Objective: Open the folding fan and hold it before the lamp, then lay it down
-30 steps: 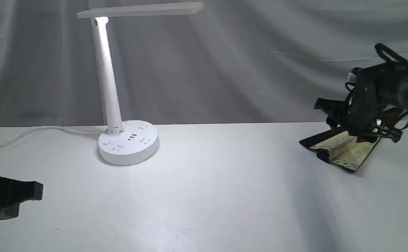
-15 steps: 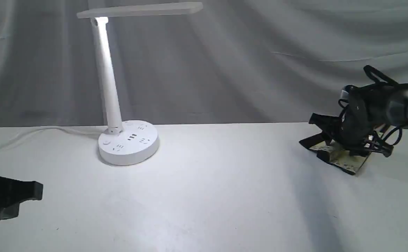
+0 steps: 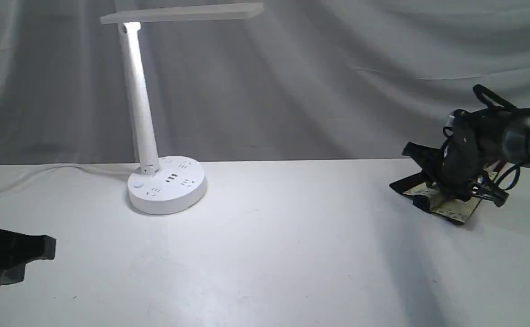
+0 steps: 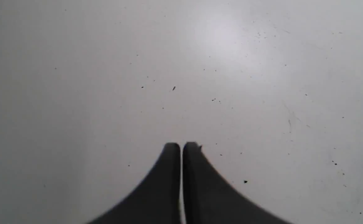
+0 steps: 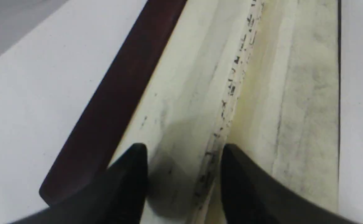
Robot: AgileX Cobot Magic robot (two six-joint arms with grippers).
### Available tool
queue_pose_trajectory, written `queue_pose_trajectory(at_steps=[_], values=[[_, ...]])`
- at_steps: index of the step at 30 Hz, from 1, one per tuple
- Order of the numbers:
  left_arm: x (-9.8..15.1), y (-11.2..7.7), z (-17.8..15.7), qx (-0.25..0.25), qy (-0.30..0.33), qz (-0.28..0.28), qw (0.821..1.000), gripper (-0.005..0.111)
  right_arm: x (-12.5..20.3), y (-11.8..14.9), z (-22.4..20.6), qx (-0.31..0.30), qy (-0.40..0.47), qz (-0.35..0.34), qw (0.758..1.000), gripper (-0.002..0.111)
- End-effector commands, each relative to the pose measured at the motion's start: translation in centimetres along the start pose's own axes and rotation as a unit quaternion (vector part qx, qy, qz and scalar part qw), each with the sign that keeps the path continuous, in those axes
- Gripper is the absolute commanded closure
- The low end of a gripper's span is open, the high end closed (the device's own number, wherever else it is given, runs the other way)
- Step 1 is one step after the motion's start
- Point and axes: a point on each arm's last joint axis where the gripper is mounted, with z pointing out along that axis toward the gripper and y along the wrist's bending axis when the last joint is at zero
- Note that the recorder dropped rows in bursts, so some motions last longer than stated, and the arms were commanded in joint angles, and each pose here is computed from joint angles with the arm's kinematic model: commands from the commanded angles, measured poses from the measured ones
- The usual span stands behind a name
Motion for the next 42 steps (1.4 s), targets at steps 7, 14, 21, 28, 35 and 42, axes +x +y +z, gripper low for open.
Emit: queue_pose_trajectory(at_steps=[7,14,21,28,35,42], values=[[-0.1,-0.2,-0.1,0.003,-0.004,-0.001,1.000,0.107,0.0,0.0,-0.1,0.005,0.007,0.006,1.000,0.060],[-0.1,-0.2,-0.1,0.003,-0.004,-0.001,1.000,0.107,1.2,-0.5,0.8,0.023,0.046,0.017,0.999,0.067],[-0.1,-0.2,-0.1,0.003,-0.004,-0.001,1.000,0.107,0.9,-0.3,0.2,0.022,0.046,0.009,0.999,0.075],[-0.1,-0.2,-0.1,0.003,-0.004,-0.001,1.000,0.107,1.6,-0.9,0.1,0.052,0.085,-0.004,0.995,0.091],[-0.1,-0.2,-0.1,0.003,-0.004,-0.001,1.000,0.107,1.8,-0.9,-0.7,0.050,0.112,-0.057,0.991,0.097],[-0.1,-0.2,-0.1,0.003,-0.004,-0.001,1.000,0.107,1.4,-0.7,-2.3,0.046,0.137,-0.094,0.985,0.097]])
